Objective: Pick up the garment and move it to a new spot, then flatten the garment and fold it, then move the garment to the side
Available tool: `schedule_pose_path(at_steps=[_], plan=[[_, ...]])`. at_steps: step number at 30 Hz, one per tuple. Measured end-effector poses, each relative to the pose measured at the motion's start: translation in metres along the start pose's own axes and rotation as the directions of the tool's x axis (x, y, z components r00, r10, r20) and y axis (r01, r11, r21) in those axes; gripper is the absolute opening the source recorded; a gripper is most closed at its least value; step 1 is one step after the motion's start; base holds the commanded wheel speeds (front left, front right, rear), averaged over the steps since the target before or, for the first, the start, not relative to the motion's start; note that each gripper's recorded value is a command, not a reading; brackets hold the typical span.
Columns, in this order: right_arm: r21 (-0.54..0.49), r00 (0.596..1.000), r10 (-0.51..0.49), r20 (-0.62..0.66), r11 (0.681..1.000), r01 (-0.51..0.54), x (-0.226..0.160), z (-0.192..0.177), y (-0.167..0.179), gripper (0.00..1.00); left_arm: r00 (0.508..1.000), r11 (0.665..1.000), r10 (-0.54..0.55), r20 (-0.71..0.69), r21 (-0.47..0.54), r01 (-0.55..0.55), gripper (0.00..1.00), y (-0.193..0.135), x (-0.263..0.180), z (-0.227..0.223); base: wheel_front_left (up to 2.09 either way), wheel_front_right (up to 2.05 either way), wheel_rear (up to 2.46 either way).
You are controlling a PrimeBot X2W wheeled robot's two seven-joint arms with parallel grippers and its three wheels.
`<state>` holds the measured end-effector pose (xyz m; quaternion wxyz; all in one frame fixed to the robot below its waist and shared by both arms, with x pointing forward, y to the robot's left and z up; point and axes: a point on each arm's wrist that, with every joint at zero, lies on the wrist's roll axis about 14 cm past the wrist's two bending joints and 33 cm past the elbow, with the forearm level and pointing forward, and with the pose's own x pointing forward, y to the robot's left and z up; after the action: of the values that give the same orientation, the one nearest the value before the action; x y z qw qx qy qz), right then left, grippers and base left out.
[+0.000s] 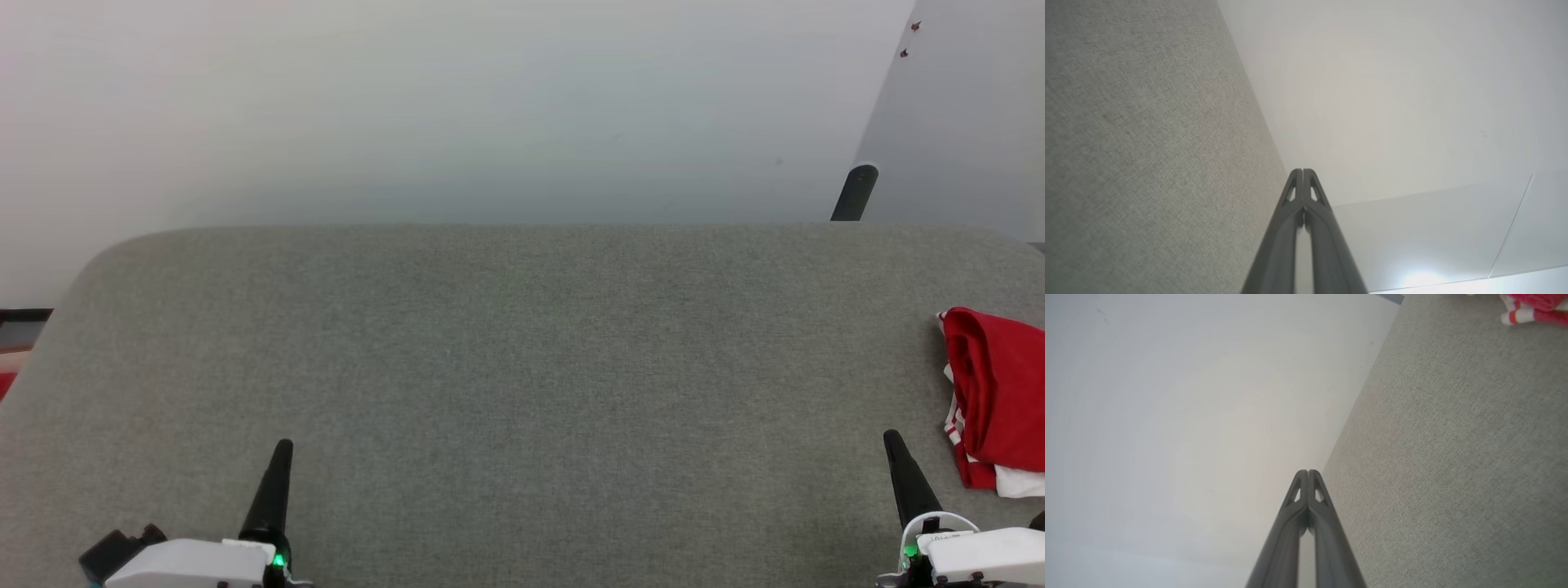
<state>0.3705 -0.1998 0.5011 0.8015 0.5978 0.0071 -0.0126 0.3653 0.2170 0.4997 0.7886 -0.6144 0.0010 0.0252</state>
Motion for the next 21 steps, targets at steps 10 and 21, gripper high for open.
schedule_pose_path(at_steps=[10, 21], plan=[[0.097, 1.000, 0.005, -0.002, 0.995, -0.005, 0.005, 0.000, 0.001, 0.00, 1.000, 0.997, -0.009, -0.010, -0.082, 0.008, 0.00, -0.003, 0.007, -0.005, 0.00, 0.00, 0.00], [0.185, 1.000, 0.012, -0.006, 0.983, -0.010, 0.011, 0.001, 0.002, 0.00, 1.000, 0.986, -0.019, -0.023, -0.164, 0.015, 0.00, -0.006, 0.014, -0.010, 0.00, 0.00, 0.00]])
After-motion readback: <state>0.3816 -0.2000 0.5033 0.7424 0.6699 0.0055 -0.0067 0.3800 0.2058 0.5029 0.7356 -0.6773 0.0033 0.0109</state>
